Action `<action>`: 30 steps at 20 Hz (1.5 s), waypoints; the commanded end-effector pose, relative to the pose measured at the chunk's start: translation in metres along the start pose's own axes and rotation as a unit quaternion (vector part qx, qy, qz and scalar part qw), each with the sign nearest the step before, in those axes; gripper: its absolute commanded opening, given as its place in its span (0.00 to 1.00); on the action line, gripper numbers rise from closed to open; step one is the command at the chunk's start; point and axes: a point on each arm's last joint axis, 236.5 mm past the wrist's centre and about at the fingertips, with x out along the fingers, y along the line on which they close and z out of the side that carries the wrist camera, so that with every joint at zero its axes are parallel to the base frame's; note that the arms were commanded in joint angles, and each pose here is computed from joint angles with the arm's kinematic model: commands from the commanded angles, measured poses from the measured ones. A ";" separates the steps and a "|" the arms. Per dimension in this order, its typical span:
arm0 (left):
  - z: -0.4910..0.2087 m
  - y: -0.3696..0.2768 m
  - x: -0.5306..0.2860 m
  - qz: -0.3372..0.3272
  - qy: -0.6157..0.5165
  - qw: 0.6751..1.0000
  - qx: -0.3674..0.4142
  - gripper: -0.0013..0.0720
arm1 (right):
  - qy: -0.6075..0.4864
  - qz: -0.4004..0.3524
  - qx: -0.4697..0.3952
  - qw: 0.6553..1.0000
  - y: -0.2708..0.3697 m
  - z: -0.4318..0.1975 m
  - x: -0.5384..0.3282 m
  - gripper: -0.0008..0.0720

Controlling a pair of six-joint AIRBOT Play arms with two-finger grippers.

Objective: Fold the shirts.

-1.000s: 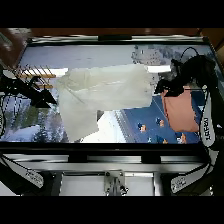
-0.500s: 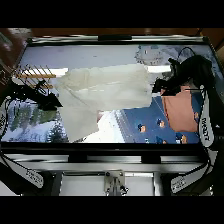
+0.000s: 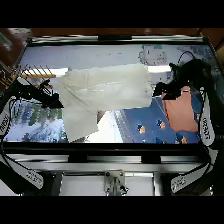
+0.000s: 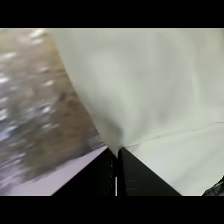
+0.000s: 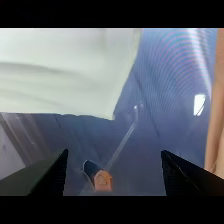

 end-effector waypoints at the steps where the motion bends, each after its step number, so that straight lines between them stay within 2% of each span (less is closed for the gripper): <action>1: -0.005 -0.010 -0.001 -0.017 0.010 1.000 0.000 0.06 | 0.034 0.080 0.067 0.994 0.005 -0.022 0.023 0.94; 6: -0.003 -0.020 -0.002 -0.038 0.005 0.999 -0.003 0.06 | 0.003 0.062 0.096 0.993 -0.003 -0.017 0.059 0.94; 11: -0.003 -0.028 -0.004 -0.052 0.004 0.999 -0.003 0.06 | -0.013 0.056 0.077 0.995 0.011 -0.012 0.072 0.94; 12: -0.003 -0.029 -0.004 -0.053 0.005 0.999 -0.003 0.06 | -0.019 0.056 0.081 0.995 0.013 -0.009 0.073 0.91; 14: -0.005 -0.030 -0.005 -0.054 0.010 0.998 -0.002 0.06 | -0.013 0.055 0.089 0.994 0.012 -0.010 0.080 0.77; 19: -0.005 -0.030 -0.007 -0.054 0.008 0.999 -0.002 0.06 | -0.001 0.070 0.106 0.992 0.017 -0.013 0.087 0.74; 20: -0.005 -0.030 -0.007 -0.054 0.008 0.999 -0.001 0.06 | -0.001 0.070 0.106 0.992 0.017 -0.013 0.087 0.69; 21: -0.005 -0.030 -0.007 -0.054 0.008 0.999 -0.001 0.06 | -0.002 0.070 0.107 0.992 0.017 -0.013 0.087 0.52; 22: -0.005 -0.030 -0.007 -0.054 0.008 0.999 -0.001 0.06 | -0.002 0.070 0.111 0.991 0.017 -0.013 0.087 0.41; 24: -0.005 -0.030 -0.007 -0.054 0.008 0.999 -0.001 0.06 | -0.001 0.071 0.112 0.991 0.017 -0.013 0.087 0.34; 26: -0.005 -0.030 -0.007 -0.054 0.008 0.999 -0.001 0.06 | 0.000 0.071 0.112 0.991 0.017 -0.013 0.087 0.14; 27: -0.005 -0.030 -0.007 -0.054 0.008 0.999 -0.001 0.06 | 0.001 0.071 0.111 0.991 0.017 -0.014 0.087 0.07; 30: -0.005 -0.030 -0.007 -0.054 0.008 0.999 -0.001 0.06 | -0.001 0.070 0.101 0.992 0.018 -0.014 0.084 0.07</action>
